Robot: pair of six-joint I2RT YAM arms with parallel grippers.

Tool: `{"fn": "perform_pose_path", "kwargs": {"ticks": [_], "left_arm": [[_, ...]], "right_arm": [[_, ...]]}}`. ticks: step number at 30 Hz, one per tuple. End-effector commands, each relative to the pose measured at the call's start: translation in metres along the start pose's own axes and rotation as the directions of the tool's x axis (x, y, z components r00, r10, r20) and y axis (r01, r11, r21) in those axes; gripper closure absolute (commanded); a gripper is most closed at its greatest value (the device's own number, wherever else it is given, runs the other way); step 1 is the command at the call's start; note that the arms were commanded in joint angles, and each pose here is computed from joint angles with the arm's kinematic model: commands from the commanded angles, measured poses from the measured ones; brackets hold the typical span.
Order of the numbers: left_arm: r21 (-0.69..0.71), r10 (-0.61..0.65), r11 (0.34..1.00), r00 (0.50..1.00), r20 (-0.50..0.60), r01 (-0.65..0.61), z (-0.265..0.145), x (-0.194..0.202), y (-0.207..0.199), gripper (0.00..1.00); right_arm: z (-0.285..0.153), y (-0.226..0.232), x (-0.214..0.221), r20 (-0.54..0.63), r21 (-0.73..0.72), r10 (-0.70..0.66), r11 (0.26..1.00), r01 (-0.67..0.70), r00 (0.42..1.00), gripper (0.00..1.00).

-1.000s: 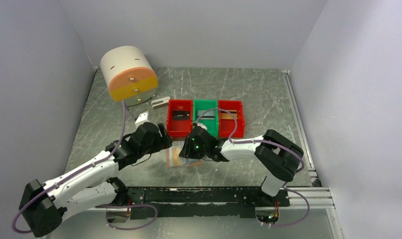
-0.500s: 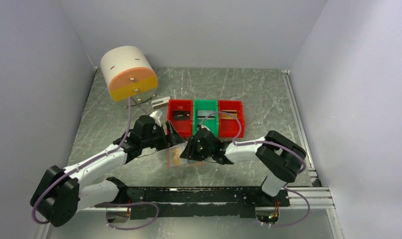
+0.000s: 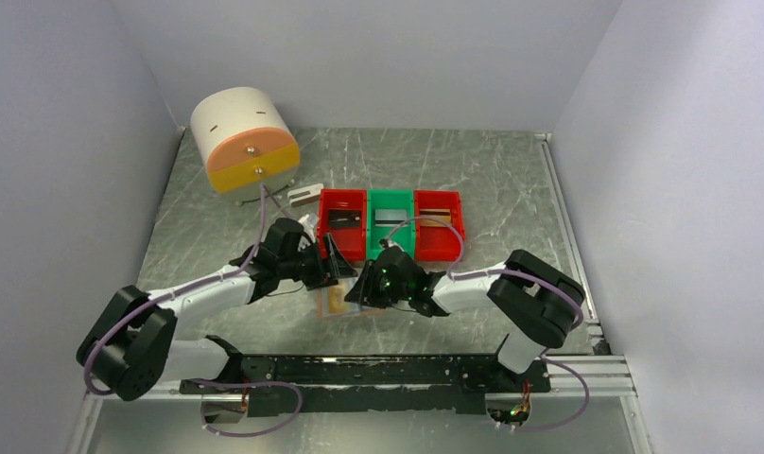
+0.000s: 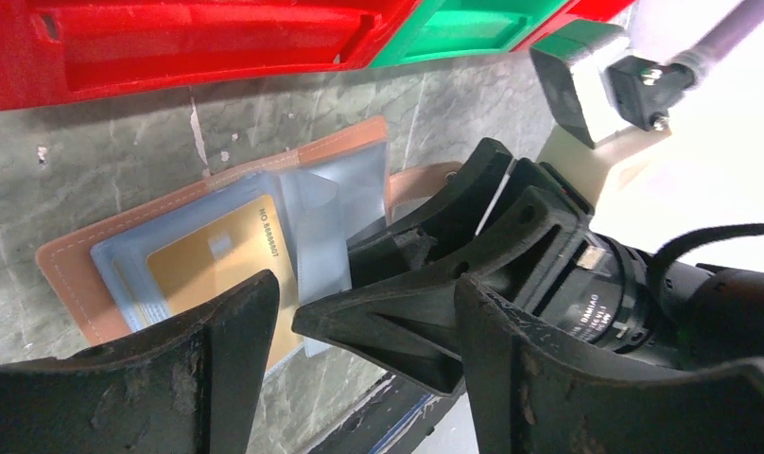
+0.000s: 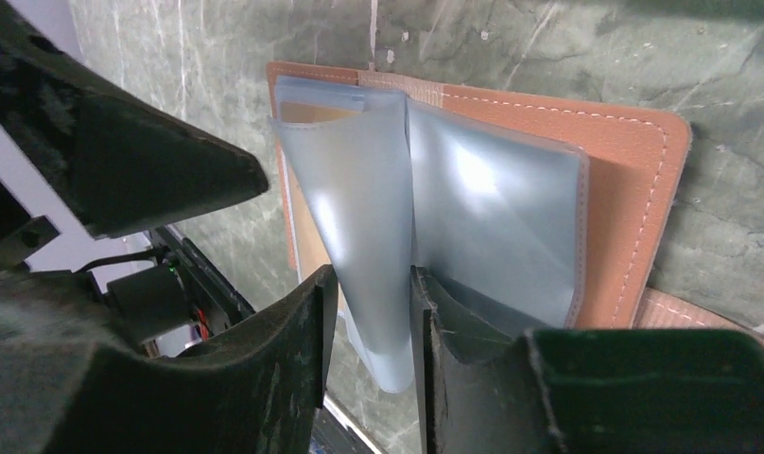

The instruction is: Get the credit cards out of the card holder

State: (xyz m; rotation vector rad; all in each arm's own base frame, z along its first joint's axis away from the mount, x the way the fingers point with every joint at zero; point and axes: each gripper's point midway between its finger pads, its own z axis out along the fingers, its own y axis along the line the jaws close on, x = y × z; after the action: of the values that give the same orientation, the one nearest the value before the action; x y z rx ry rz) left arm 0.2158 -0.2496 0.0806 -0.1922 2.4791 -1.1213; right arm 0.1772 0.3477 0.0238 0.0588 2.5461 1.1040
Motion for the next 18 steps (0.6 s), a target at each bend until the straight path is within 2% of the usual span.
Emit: {"fn": "perform_pose_path", "kwargs": {"ticks": [1, 7, 11, 15, 18], "left_arm": [[0.054, -0.036, 0.998, 0.999, -0.032, 0.038, 0.008, 0.003, -0.005, 0.28], [0.028, -0.078, 0.996, 0.997, -0.027, 0.079, 0.011, 0.006, 0.004, 0.30], [0.081, -0.076, 0.993, 0.995, -0.060, 0.081, 0.014, 0.012, -0.001, 0.31], [0.136, -0.070, 0.987, 0.991, -0.115, 0.085, 0.020, 0.018, -0.009, 0.42], [0.167, -0.075, 0.982, 0.992, -0.105, 0.092, 0.020, 0.015, -0.014, 0.48]], "right_arm": [[-0.003, -0.020, 0.008, -0.022, 0.045, 0.036, 0.998, -0.035, 0.999, 0.62], [-0.005, -0.023, 0.010, -0.022, 0.019, 0.076, 0.997, -0.076, 0.997, 0.63], [-0.007, -0.019, 0.007, -0.009, -0.017, 0.091, 0.996, -0.091, 0.996, 0.62], [-0.010, -0.018, 0.005, 0.002, -0.021, 0.087, 0.996, -0.087, 0.996, 0.62], [-0.012, -0.019, 0.003, 0.009, -0.018, 0.088, 0.996, -0.087, 0.996, 0.61]]}}
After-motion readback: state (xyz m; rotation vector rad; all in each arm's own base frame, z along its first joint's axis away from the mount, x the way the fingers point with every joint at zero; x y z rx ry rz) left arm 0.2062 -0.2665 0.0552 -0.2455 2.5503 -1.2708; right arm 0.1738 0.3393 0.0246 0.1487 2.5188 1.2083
